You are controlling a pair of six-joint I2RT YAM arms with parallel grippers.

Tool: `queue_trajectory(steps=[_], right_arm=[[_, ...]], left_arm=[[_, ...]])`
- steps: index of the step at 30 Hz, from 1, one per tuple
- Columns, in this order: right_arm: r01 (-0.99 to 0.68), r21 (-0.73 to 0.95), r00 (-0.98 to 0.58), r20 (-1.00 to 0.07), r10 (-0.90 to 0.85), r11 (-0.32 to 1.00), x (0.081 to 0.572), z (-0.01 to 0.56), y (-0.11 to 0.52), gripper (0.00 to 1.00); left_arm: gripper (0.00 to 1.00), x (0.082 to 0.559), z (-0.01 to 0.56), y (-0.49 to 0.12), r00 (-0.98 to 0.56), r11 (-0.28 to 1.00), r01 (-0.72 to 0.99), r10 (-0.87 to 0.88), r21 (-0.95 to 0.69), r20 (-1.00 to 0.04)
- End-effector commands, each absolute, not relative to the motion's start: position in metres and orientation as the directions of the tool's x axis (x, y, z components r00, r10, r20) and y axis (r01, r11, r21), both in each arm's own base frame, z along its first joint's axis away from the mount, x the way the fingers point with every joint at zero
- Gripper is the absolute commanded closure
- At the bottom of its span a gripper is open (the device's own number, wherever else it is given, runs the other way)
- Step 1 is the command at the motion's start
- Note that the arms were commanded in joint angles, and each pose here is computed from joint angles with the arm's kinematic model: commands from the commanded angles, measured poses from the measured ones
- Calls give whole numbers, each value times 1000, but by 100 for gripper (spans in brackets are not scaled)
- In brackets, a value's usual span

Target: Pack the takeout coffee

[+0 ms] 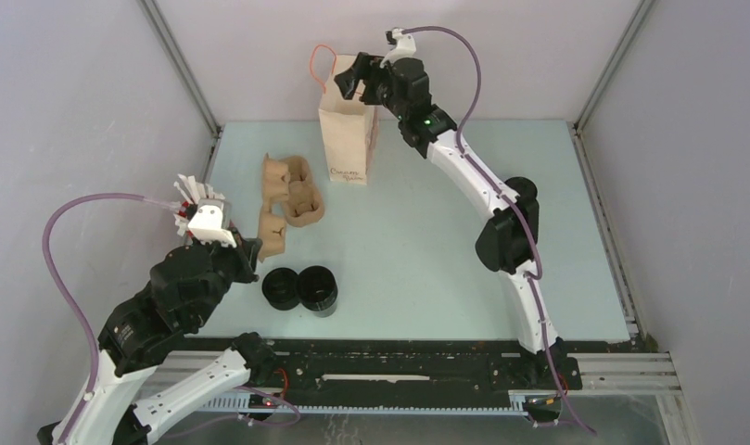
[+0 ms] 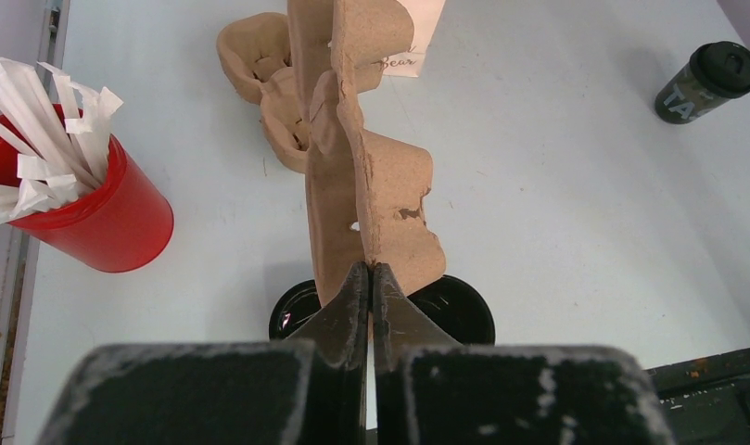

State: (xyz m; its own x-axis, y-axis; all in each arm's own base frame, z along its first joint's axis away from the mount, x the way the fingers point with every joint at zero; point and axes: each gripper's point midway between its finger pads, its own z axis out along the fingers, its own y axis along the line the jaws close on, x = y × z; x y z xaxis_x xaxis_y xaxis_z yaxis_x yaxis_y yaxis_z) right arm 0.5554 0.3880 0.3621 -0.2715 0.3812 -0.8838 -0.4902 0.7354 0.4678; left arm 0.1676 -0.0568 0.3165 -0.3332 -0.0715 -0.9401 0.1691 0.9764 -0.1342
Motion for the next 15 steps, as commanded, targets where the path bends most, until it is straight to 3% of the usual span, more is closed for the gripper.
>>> queue_trajectory(steps=[1, 8, 15], right_arm=[[-576, 481, -155, -858, 490, 661, 572, 396, 395, 12], [-624, 475, -98, -835, 541, 621, 589, 394, 407, 13], [-631, 481, -18, -793, 608, 609, 599, 401, 408, 21]], left_arm=[[100, 166, 335, -54, -294, 971, 171, -109, -164, -950], [100, 166, 332, -51, -300, 977, 156, -95, -147, -949], [100, 172, 326, -53, -314, 983, 143, -69, -119, -947]])
